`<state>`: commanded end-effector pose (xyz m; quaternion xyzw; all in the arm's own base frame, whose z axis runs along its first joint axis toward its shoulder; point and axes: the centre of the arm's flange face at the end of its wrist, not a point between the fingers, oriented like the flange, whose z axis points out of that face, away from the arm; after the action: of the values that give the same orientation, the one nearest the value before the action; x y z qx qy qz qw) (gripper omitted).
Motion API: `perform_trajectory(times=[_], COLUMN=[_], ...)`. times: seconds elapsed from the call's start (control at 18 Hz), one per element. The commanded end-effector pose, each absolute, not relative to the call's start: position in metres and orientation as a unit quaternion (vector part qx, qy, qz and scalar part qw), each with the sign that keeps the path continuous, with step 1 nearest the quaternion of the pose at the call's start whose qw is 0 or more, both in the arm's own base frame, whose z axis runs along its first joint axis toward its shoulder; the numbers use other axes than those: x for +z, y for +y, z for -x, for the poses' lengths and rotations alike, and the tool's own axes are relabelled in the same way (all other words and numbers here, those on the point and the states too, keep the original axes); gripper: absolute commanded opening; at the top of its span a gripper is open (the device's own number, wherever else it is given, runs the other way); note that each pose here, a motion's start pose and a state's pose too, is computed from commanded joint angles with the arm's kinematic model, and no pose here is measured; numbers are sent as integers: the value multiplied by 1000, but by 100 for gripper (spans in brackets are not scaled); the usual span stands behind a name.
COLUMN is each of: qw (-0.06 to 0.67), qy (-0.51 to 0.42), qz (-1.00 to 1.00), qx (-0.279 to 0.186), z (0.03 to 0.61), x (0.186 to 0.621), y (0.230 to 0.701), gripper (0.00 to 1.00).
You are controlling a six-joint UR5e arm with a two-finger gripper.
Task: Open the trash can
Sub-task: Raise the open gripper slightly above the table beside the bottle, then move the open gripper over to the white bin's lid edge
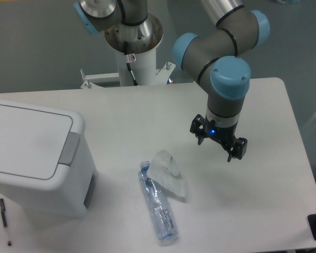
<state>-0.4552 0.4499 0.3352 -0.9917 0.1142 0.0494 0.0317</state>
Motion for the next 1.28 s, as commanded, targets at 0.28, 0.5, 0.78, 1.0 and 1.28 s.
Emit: perform_trajectory(times=[0.28,0.5,0.78,1.0,1.28], qw=[34,27,41,57,126], qy=[115,127,125,99,23], qz=[992,990,988,989,988], qx=[50,51,78,96,89], z=[455,446,431,423,413], x=[336,333,321,322,360], y=[451,459,450,445,479], gripper=[100,100,100,100,100])
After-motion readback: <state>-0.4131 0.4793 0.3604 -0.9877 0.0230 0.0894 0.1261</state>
